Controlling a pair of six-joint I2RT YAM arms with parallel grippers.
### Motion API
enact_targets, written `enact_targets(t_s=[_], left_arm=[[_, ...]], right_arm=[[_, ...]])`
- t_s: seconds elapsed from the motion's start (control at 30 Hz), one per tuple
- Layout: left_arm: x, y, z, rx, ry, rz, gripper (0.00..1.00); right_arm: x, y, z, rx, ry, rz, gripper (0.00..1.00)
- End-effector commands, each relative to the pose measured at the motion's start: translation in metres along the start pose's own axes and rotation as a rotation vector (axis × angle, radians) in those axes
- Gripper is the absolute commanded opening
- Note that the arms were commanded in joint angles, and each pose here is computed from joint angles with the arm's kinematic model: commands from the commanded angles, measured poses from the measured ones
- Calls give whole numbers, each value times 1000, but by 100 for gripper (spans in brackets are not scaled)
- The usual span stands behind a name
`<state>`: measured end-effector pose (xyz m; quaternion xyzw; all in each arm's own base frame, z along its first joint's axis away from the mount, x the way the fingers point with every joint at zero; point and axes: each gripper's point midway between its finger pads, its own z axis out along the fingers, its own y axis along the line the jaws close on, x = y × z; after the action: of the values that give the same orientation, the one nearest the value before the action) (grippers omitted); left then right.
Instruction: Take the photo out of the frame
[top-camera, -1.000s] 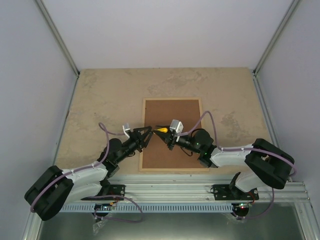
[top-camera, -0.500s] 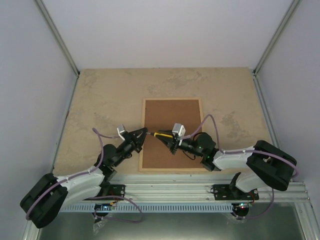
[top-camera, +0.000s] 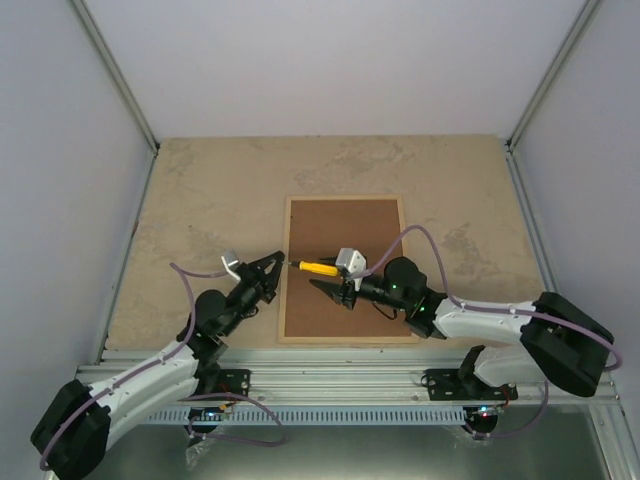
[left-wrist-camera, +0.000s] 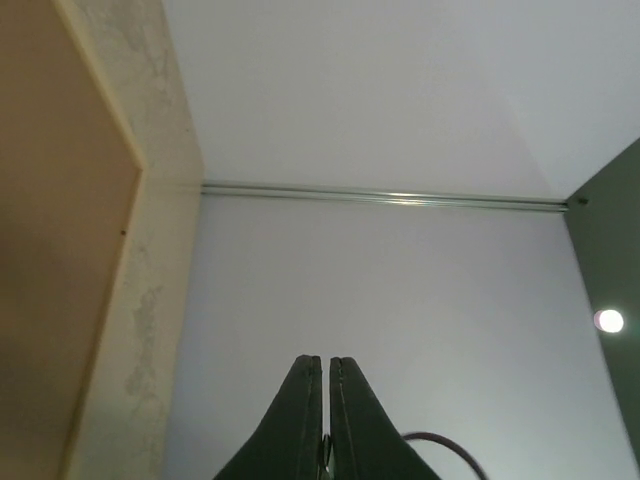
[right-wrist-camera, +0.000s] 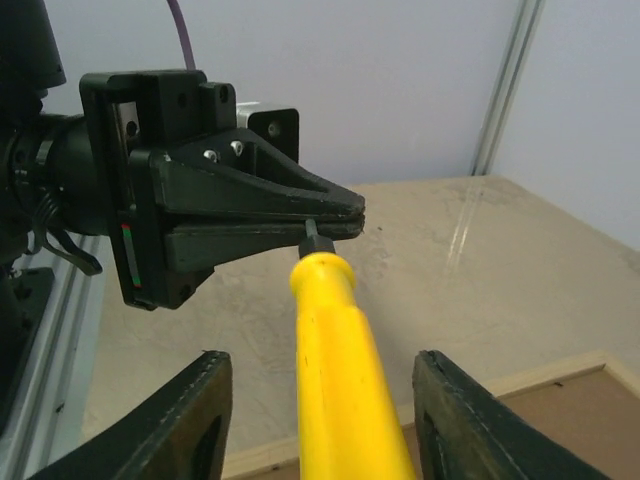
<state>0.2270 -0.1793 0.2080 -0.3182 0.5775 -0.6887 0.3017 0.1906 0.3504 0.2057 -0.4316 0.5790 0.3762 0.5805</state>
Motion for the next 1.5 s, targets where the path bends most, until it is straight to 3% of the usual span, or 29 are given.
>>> enact_targets(t_s=[0.0,0.23,0.5,0.63,0.9,1.03,1.17,1.37,1.47], left_arm=[[-6,5,6,-92,-33,114,0],[-4,10,11,-148,-15,179,0],[0,10,16,-163,8,214,0],[0,10,16,-163,8,214,0],[-2,14,15,-174,-4,219,0],[-8,20,15,-216,-28,261,7],[-20,23,17,-313,-66,406,26],[-57,45,15,-596,-147,746,35],[-70,62,20,-731,-120,855,40]], right_arm=[[13,-7,-2,21,141,-98,54],[11,-14,-7,30,186,-189,59],[16,-18,15,-14,222,-196,47],[20,-18,19,-29,226,-190,37],[23,-23,18,-38,230,-170,4],[27,-29,16,-51,250,-159,1],[34,-36,14,-55,282,-160,0],[46,-64,8,-23,334,-130,1],[53,-81,3,14,364,-102,0]])
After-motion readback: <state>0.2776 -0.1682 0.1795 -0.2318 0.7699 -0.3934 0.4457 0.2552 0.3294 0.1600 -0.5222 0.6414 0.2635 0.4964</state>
